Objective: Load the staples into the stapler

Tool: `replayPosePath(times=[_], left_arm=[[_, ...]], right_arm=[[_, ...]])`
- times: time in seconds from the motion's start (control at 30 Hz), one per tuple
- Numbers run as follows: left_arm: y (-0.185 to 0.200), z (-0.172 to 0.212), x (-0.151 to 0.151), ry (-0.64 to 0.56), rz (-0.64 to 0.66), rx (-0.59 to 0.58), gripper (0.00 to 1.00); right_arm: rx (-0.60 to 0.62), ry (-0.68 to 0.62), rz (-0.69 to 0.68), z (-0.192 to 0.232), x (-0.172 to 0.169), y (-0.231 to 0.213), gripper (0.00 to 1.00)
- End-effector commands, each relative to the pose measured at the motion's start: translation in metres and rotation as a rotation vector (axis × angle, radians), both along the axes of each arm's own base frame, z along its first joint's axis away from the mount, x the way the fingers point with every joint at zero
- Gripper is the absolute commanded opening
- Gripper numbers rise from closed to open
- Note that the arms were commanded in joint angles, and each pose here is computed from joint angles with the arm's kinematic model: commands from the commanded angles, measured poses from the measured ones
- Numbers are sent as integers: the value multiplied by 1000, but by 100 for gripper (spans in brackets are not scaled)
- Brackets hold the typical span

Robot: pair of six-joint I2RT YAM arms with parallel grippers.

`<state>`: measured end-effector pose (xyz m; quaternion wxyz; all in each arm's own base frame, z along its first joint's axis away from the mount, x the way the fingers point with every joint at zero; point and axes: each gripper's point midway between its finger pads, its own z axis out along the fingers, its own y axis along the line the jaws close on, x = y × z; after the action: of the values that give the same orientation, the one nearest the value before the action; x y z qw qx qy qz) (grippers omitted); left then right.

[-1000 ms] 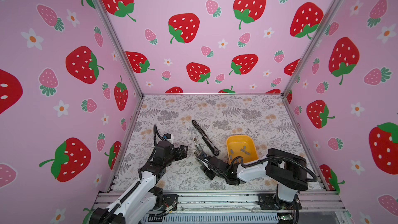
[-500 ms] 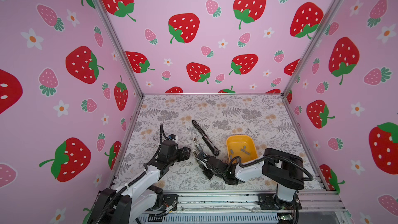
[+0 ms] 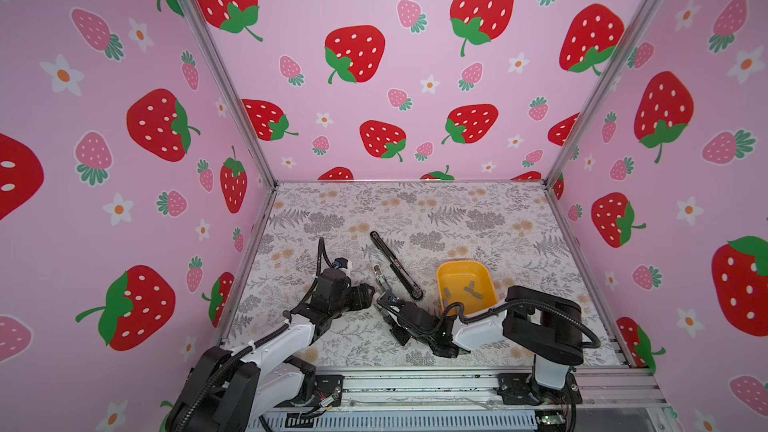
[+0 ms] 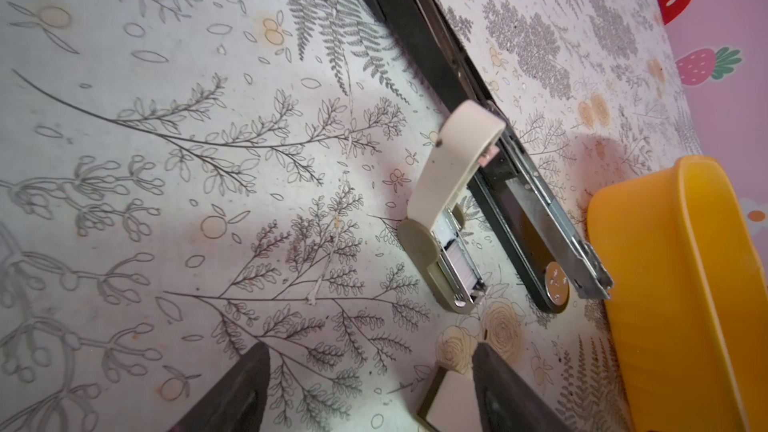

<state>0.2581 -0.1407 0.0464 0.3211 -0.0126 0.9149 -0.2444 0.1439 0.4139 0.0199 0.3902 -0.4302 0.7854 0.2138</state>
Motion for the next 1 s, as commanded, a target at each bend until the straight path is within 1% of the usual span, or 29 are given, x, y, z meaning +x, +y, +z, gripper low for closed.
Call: replayPosePath(times=[0.0, 0.1, 0.2, 0.37, 0.53, 0.67, 0.9, 0.97], left_arm=[[-14, 8, 2, -40, -50, -1, 77], [-16, 4, -6, -39, -66, 22, 77], [-11, 0, -11, -53, -46, 55, 76], [-14, 1, -16, -72, -53, 40, 76], [-22, 1, -22, -81, -93, 48, 75], [-22, -1, -24, -95, -91, 52, 74], [-21, -2, -25, -101, -78, 47, 73], [-21, -2, -25, -103, -79, 49, 72]], right_arm=[[-155, 47, -4, -44, -7, -24, 26], [-147, 51, -7, -44, -7, -23, 26], [-149, 48, -13, -44, -6, -24, 26], [-145, 42, -20, -42, -4, -24, 26], [-125, 33, -23, -35, -2, -20, 27], [-97, 22, -28, -23, 0, -16, 32], [-35, -10, -31, 10, 3, -14, 47], [-21, -19, -27, 20, 3, -14, 49]])
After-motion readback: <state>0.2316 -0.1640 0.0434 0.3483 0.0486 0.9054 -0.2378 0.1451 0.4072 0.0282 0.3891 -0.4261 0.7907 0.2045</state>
